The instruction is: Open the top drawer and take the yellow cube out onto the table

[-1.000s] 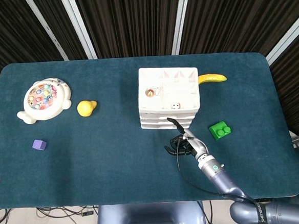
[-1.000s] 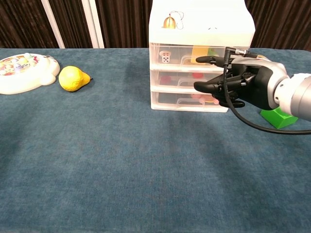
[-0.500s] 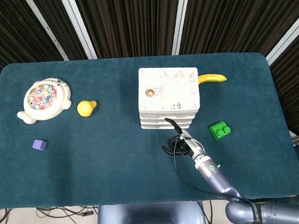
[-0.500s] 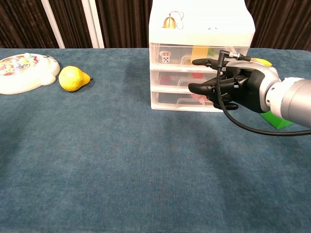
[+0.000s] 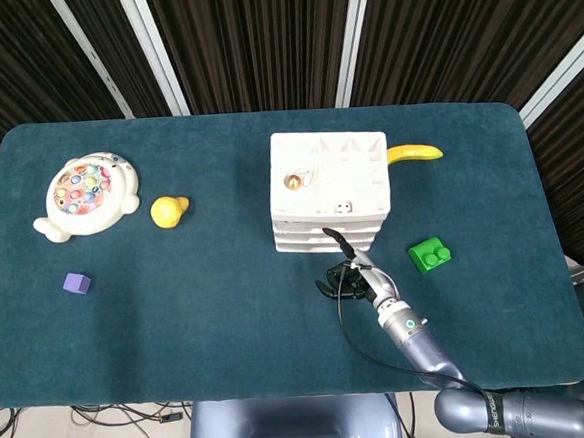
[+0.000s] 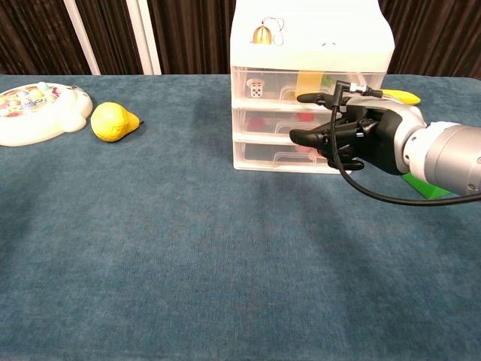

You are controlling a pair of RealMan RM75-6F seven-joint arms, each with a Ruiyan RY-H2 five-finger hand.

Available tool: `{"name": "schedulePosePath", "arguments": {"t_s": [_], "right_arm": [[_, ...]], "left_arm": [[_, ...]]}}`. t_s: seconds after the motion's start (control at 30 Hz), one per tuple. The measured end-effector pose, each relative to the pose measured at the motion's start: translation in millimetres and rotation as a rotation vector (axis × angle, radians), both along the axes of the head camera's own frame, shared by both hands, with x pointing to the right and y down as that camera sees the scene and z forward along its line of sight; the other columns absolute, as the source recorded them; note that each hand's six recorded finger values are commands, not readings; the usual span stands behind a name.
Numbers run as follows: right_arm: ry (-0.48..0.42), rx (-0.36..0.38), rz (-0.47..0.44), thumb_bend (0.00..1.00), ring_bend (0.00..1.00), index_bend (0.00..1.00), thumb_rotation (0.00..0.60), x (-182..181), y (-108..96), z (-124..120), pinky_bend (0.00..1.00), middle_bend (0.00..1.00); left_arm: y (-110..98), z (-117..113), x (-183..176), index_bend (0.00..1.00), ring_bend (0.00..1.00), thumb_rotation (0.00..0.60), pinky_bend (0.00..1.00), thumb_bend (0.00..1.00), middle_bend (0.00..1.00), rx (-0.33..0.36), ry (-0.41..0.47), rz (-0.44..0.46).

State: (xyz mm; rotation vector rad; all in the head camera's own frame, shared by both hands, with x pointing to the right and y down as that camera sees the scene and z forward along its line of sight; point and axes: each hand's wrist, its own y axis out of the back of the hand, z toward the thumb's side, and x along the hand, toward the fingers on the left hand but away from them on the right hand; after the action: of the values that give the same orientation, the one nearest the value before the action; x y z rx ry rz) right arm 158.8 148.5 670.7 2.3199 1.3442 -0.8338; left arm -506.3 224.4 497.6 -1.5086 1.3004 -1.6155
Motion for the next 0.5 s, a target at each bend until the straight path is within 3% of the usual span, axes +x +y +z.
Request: {"name": "schedulePosePath", "arguments": {"t_s": [0.5], "right_arm": [[-0.024,-0.017,-0.033,0.41,0.89,0.0,0.6,-11,-5,0,0.98,0.87]], "left_arm": [[0,0,0,0.06,0.0,0.6,0.0,0.3,0.0,-0.001,-0.004,-0.002]]}}
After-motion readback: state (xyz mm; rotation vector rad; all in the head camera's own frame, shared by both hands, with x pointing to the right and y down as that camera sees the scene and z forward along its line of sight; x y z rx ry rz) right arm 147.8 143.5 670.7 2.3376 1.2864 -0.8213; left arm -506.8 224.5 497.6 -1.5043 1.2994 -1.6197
